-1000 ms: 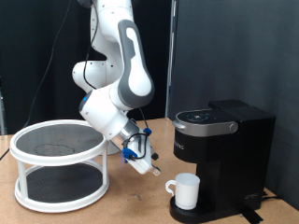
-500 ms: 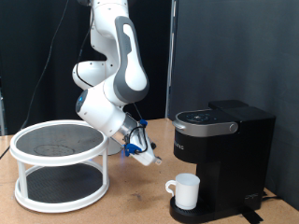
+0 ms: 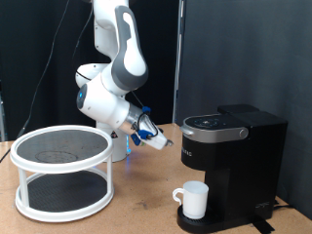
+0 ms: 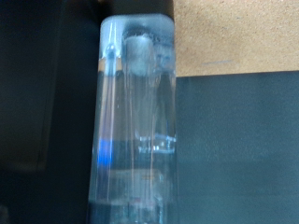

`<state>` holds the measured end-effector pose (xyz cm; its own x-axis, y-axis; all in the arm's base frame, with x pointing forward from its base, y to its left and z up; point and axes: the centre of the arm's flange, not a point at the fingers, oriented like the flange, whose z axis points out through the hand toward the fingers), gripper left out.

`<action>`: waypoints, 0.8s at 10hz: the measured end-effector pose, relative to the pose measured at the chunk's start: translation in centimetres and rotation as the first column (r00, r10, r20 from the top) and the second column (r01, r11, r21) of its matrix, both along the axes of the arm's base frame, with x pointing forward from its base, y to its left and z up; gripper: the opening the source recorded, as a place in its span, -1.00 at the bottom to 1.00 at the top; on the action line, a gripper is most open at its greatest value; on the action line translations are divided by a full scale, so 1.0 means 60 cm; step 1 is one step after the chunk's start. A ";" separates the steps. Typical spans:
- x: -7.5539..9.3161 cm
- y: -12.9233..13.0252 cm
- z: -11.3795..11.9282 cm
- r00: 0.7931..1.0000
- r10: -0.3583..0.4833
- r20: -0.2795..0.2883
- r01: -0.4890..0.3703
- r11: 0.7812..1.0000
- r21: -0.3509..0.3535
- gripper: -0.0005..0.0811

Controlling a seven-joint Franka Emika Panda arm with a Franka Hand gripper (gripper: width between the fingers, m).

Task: Make a cup of coffee with the keurig machine

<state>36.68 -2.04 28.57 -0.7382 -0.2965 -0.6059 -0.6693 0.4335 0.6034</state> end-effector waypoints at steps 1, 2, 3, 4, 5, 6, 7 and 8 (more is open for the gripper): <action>-0.003 0.003 0.020 1.000 0.017 0.027 -0.017 1.000 0.000 0.81; -0.006 0.006 0.040 0.998 0.037 0.047 -0.037 0.999 -0.004 0.81; -0.015 0.009 0.056 0.997 0.050 0.060 -0.049 0.999 -0.016 0.81; -0.015 0.009 0.054 0.997 0.047 0.057 -0.046 0.999 -0.014 0.81; -0.013 0.007 0.055 0.996 0.049 0.074 -0.047 0.998 -0.034 0.81; -0.011 0.010 0.066 0.990 0.077 0.115 -0.071 0.996 -0.055 0.81; -0.010 0.013 0.087 0.981 0.109 0.163 -0.098 0.993 -0.072 0.81; -0.011 0.018 0.111 0.971 0.134 0.197 -0.121 0.990 -0.076 0.81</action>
<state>36.00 -0.98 35.24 -0.5565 -0.4227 -0.7153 -0.8264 0.3700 0.4244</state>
